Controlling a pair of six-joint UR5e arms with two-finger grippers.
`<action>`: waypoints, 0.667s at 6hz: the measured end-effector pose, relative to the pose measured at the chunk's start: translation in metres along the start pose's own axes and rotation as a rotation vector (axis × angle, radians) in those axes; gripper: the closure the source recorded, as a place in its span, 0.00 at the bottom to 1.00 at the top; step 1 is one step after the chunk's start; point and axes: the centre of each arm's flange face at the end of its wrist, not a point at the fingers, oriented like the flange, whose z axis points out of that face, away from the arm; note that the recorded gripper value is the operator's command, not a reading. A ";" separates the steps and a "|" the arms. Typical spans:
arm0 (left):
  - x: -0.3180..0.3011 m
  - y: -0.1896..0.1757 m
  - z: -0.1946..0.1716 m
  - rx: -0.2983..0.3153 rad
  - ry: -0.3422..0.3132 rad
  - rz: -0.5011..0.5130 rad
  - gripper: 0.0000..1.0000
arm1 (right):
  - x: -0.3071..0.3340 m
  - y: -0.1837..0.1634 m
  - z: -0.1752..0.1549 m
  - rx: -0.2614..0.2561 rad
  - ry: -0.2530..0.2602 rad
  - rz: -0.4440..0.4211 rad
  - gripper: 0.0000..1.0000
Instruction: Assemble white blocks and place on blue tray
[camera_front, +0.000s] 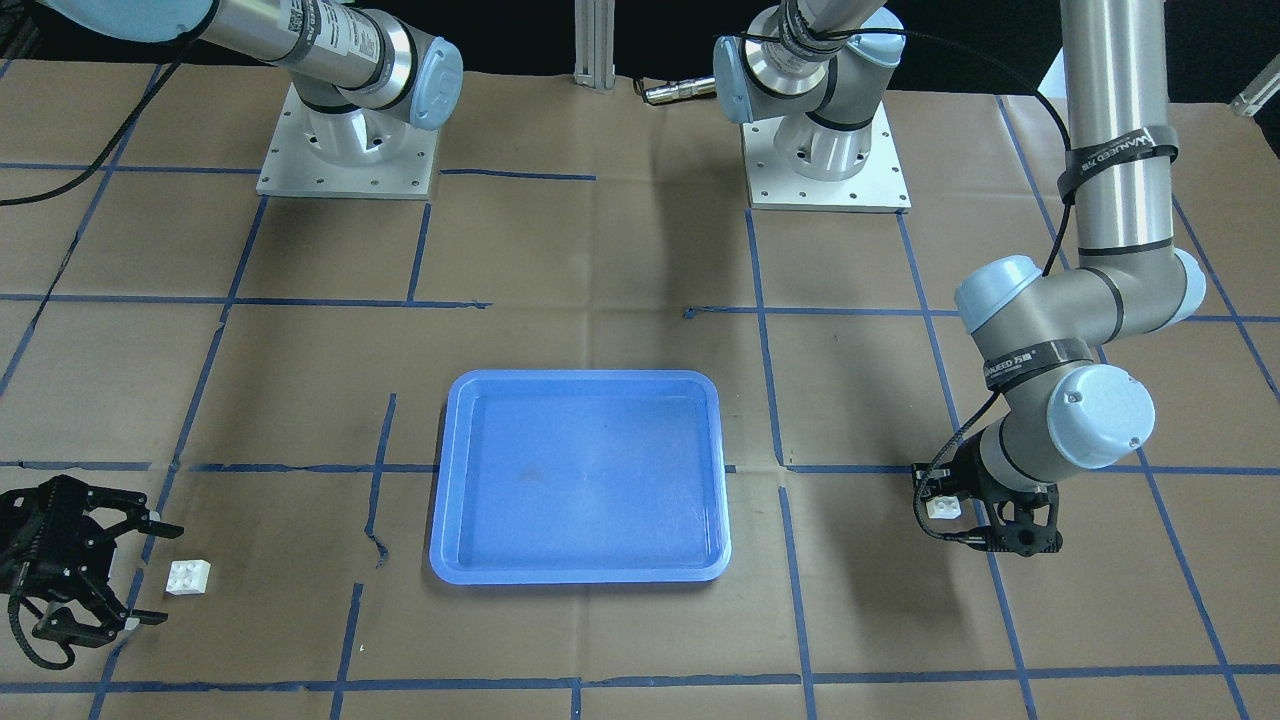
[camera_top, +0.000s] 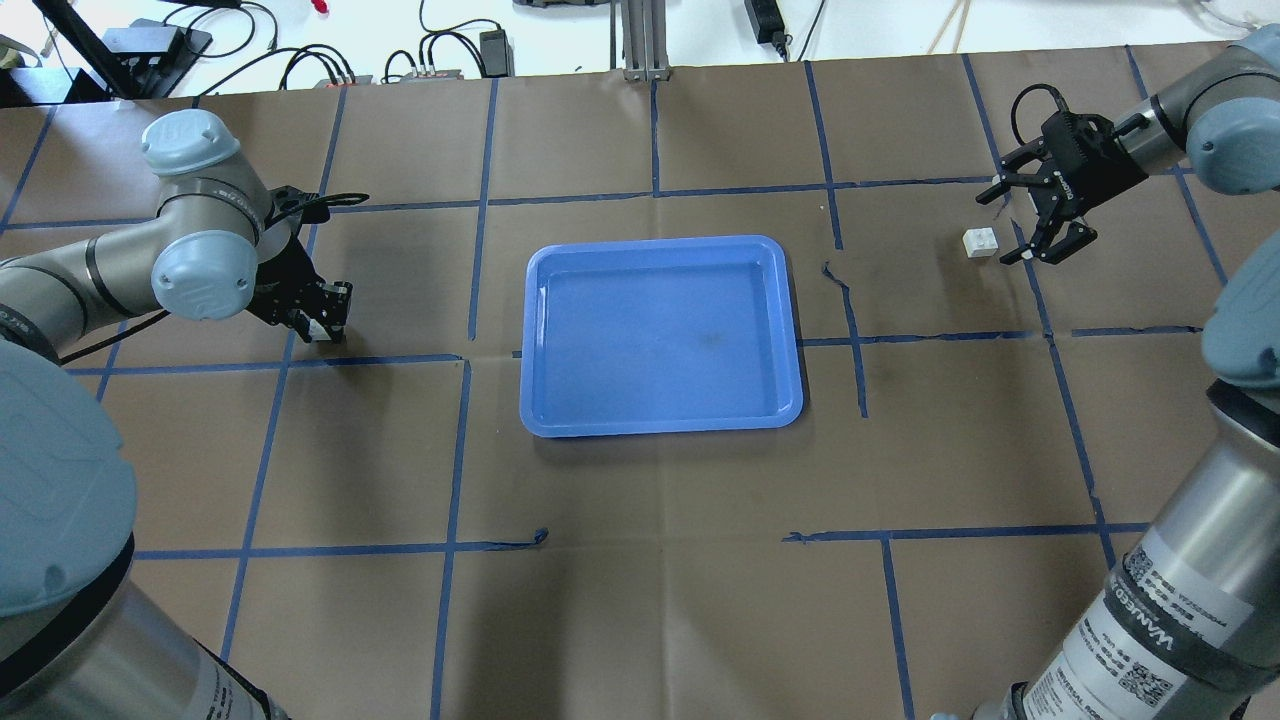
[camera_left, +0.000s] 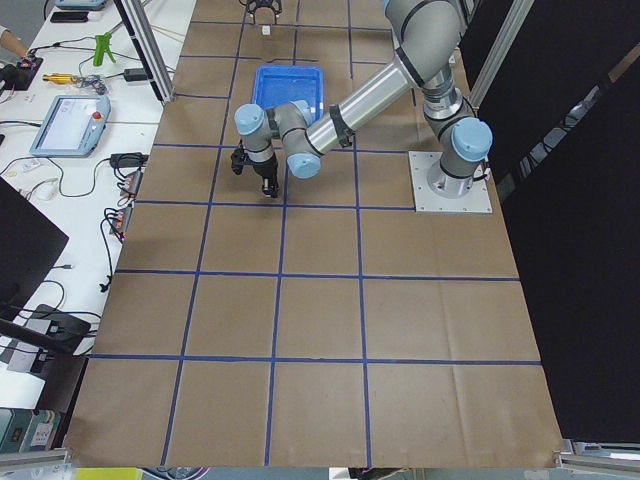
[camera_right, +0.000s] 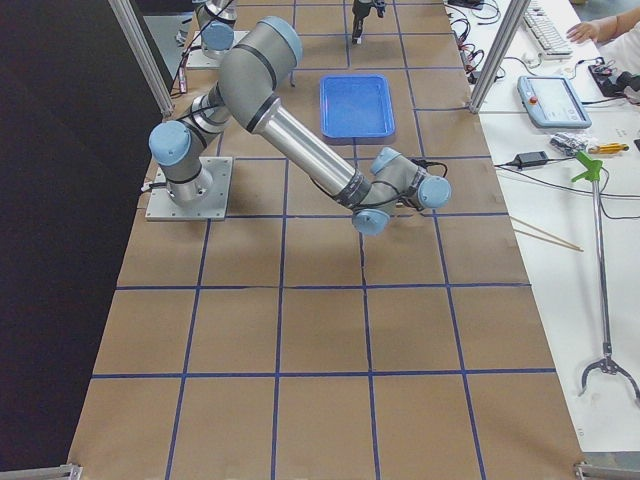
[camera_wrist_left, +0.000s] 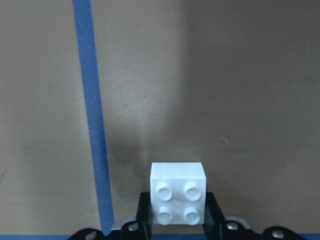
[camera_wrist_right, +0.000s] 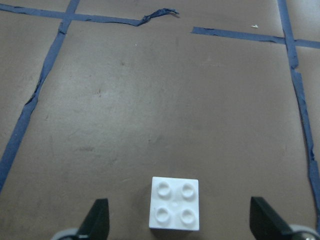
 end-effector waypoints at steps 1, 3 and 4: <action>0.001 -0.002 -0.011 0.021 -0.005 0.007 0.84 | -0.001 0.003 0.004 0.004 -0.004 0.004 0.04; 0.045 -0.005 -0.034 0.066 0.016 0.110 0.87 | -0.001 0.005 0.007 0.007 -0.008 0.012 0.48; 0.092 -0.005 -0.042 0.077 0.022 0.211 0.87 | -0.001 0.005 0.007 0.007 -0.009 0.018 0.60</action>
